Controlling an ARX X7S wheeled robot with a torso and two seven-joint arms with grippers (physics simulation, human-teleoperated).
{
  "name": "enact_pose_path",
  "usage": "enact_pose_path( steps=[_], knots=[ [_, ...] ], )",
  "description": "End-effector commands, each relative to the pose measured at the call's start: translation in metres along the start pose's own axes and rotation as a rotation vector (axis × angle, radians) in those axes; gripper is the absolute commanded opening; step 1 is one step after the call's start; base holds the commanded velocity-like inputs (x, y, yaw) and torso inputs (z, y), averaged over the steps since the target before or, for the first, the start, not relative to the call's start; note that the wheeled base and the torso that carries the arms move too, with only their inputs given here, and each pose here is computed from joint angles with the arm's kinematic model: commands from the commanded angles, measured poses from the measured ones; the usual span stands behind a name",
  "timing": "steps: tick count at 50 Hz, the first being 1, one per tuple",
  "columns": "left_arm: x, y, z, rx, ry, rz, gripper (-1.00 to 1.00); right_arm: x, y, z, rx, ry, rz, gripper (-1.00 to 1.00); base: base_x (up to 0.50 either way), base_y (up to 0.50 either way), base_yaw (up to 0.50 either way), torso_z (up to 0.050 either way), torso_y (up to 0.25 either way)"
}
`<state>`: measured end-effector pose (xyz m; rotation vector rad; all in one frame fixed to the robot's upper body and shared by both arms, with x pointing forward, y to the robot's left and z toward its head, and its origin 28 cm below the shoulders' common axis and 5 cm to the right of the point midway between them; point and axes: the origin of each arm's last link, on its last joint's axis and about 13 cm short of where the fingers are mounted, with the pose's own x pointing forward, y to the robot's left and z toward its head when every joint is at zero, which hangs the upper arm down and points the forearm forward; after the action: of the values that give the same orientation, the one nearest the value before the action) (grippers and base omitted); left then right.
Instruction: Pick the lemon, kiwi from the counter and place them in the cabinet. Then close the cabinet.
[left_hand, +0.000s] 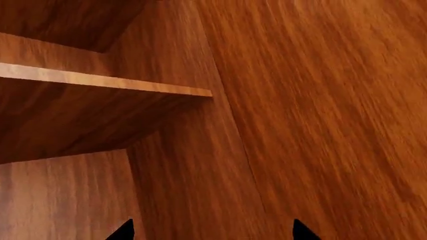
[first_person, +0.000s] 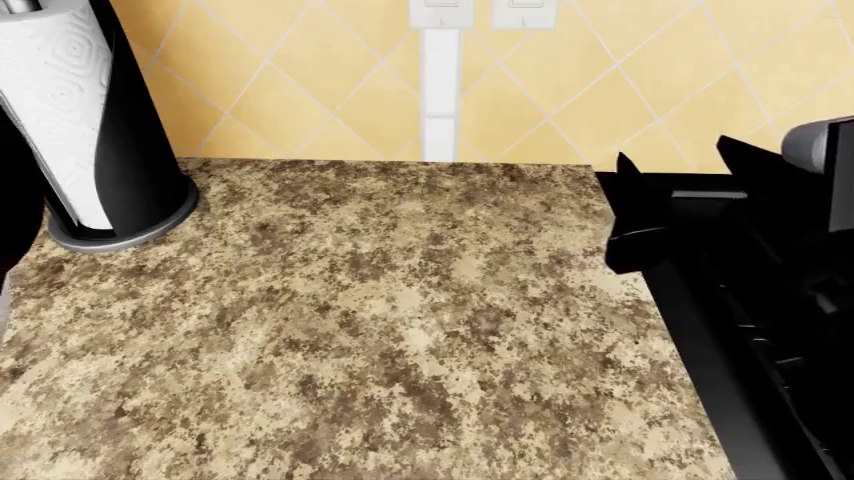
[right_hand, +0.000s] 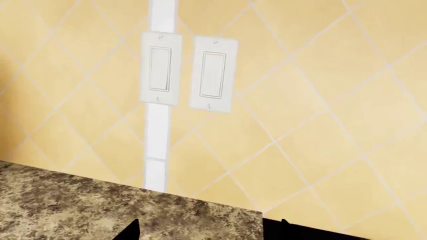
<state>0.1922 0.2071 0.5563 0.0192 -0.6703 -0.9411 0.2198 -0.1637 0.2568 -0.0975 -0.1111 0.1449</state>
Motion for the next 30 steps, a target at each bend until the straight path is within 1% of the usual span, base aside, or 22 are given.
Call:
enact_pose_path(
  steps=[1,4,11,17,20,24,26,30],
  knots=[
    [-0.02,-0.023,-0.014,-0.029,0.017,-0.237,1.0,-0.001,-0.001,-0.002,0.003,0.0,-0.005,1.0,0.0,0.0,0.0,0.0,0.0],
    [-0.025,-0.028,-0.02,-0.024,0.038,-0.285,1.0,-0.002,-0.002,-0.003,0.004,0.001,-0.007,1.0,0.0,0.0,0.0,0.0,0.0],
    [-0.033,-0.032,-0.033,-0.025,0.086,-0.343,1.0,-0.003,-0.003,-0.003,0.005,0.002,-0.013,1.0,0.0,0.0,0.0,0.0,0.0],
    [-0.039,-0.036,-0.042,-0.005,0.14,-0.397,1.0,-0.002,-0.003,-0.004,0.006,0.002,-0.013,1.0,0.0,0.0,0.0,0.0,0.0],
    [-0.041,-0.036,-0.048,0.004,0.177,-0.387,1.0,-0.002,-0.003,-0.004,0.006,0.001,-0.013,1.0,0.0,0.0,0.0,0.0,0.0],
    [-0.041,-0.032,-0.06,-0.005,0.244,-0.326,1.0,-0.002,-0.003,-0.005,0.007,0.001,-0.012,1.0,0.0,0.0,0.0,0.0,0.0],
    [-0.043,-0.032,-0.067,-0.016,0.27,-0.311,1.0,-0.003,-0.004,-0.005,0.009,0.001,-0.015,1.0,0.0,0.0,0.0,0.0,0.0],
    [-0.049,-0.036,-0.078,-0.035,0.301,-0.321,1.0,-0.004,-0.005,-0.006,0.012,-0.001,-0.019,1.0,0.0,0.0,0.0,0.0,0.0]
  ],
)
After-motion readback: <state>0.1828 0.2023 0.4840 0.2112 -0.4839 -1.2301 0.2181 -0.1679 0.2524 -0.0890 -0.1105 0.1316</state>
